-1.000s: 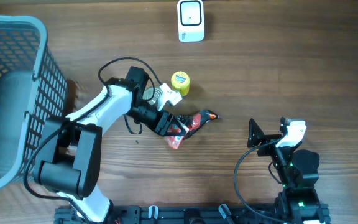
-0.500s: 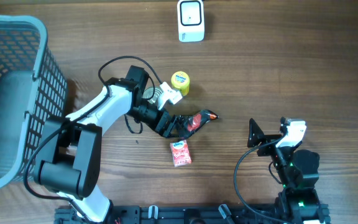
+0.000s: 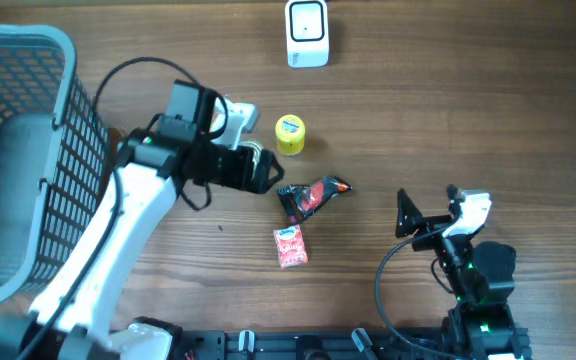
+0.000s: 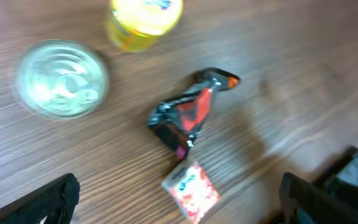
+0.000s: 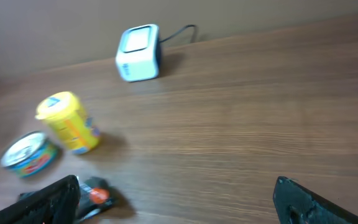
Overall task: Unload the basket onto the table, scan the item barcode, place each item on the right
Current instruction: 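Retract the left arm beside the basket and move the right arm in, then lower the right gripper onto the Kleenex tissue pack and grasp it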
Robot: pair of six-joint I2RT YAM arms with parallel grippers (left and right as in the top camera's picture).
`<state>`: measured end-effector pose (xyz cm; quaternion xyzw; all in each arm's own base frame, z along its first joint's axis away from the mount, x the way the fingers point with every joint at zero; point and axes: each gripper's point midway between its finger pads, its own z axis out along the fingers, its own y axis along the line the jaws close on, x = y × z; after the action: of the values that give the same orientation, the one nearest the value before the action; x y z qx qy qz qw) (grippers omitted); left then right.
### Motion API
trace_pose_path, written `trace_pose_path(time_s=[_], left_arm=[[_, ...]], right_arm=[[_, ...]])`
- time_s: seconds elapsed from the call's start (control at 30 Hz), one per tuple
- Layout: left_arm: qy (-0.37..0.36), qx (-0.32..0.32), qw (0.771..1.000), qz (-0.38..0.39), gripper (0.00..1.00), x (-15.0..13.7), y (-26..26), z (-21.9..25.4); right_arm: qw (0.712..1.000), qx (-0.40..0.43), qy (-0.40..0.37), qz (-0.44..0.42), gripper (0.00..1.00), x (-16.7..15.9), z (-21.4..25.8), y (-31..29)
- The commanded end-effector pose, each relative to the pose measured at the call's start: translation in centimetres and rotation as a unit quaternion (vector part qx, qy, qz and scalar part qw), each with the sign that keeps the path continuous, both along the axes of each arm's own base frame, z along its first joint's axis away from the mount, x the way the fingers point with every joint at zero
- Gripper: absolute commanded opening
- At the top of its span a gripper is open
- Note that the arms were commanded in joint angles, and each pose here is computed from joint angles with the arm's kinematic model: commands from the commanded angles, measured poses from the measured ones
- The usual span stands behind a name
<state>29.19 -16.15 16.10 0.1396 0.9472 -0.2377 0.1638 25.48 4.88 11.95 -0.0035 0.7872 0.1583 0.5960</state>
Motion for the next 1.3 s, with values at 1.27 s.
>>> trace_pose_path(time_s=[1.27], left_arm=[[-0.286, 0.080, 0.876, 0.380, 1.00, -3.7, 14.5, 15.9]], right_arm=[[0.850, -0.132, -0.007, 0.510, 1.00, 9.6, 15.6, 16.2]])
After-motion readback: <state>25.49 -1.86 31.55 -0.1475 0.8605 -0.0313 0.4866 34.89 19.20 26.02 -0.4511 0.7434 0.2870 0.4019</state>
